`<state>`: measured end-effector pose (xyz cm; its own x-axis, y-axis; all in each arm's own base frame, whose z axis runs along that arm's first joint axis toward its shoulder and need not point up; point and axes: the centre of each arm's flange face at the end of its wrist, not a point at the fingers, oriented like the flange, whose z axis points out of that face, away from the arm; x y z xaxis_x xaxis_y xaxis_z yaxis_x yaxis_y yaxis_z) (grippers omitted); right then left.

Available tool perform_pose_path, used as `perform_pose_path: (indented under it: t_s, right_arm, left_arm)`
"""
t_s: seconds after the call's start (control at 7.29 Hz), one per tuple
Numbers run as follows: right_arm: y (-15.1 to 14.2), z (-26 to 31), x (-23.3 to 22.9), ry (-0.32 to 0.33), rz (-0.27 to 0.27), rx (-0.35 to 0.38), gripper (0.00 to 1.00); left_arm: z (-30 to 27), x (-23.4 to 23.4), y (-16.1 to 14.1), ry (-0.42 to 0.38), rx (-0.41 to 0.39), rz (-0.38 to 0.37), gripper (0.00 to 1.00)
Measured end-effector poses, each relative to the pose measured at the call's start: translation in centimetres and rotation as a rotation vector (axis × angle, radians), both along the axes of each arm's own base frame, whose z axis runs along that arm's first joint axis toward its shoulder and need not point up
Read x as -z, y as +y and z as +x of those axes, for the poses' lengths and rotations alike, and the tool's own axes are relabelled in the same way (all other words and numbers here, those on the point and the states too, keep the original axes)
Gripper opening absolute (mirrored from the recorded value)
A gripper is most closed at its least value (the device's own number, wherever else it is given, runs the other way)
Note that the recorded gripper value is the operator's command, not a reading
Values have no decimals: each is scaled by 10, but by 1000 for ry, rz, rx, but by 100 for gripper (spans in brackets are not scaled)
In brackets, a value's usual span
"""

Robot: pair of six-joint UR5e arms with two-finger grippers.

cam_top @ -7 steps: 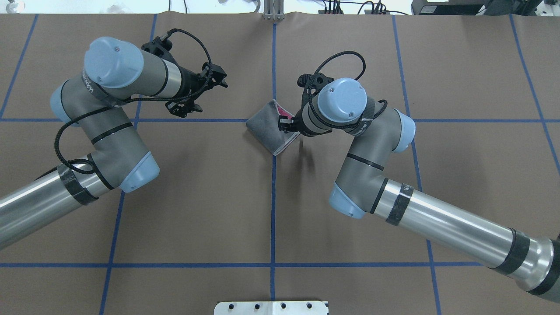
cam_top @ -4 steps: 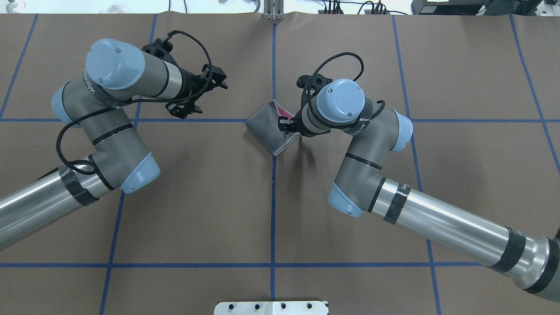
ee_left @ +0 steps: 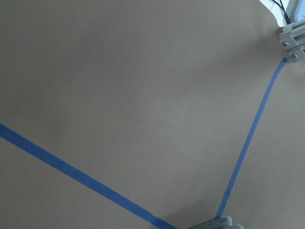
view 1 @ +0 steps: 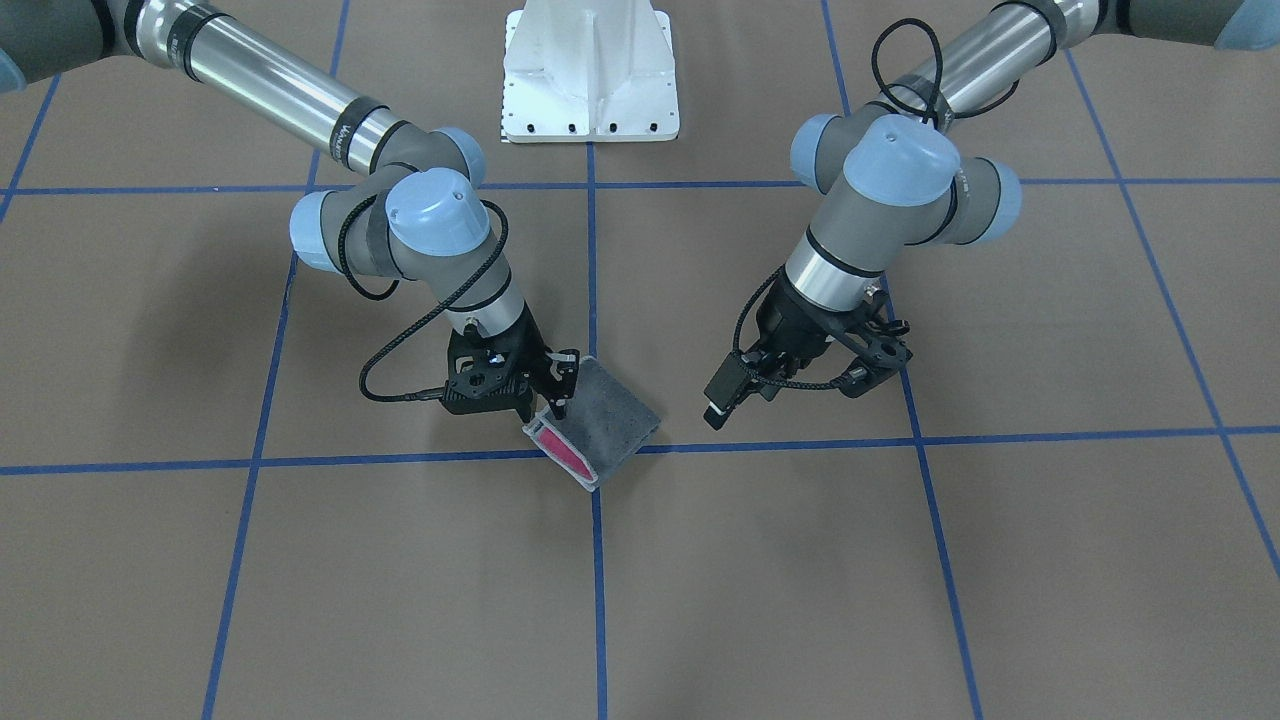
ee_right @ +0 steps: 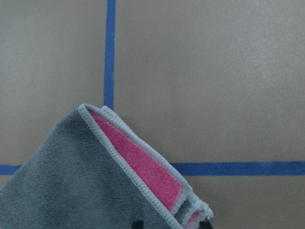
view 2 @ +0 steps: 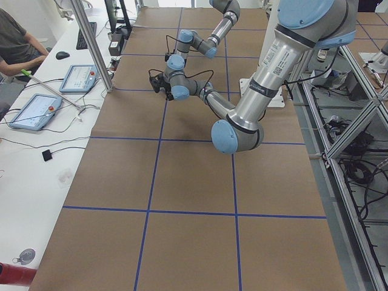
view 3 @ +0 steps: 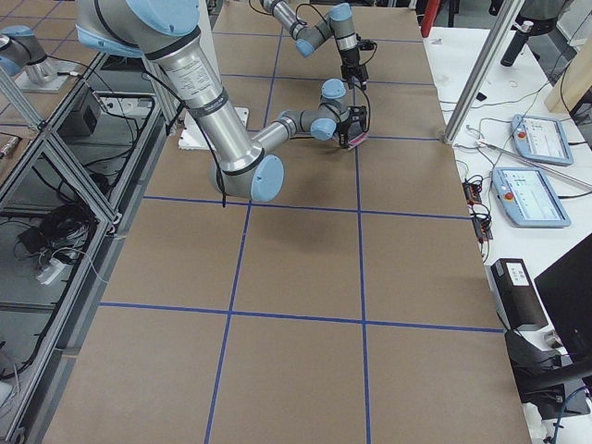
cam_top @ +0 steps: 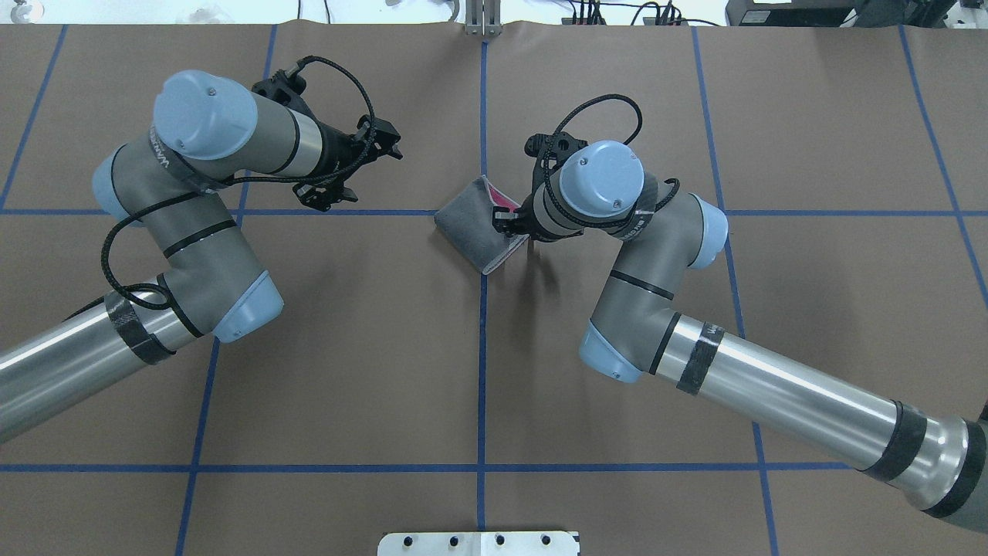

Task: Fold towel twice with both arms

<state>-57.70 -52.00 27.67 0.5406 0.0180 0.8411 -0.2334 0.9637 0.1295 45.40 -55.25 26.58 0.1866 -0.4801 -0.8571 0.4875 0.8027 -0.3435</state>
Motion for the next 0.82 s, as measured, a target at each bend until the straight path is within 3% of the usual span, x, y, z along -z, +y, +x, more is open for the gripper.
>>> perform_pose_path:
  t_s: [0.14, 0.27, 0.82]
  right_arm:
    - [0, 0, 0, 1, 0, 0, 10]
    - [0, 0, -1, 1, -1, 0, 0]
    - [1, 1, 2, -4, 1, 2, 0]
  left_arm:
    - [1, 0, 0, -1, -1, -1, 100]
    - [1, -1, 0, -1, -1, -1, 100]
    - [3, -2, 1, -3, -2, -4, 100]
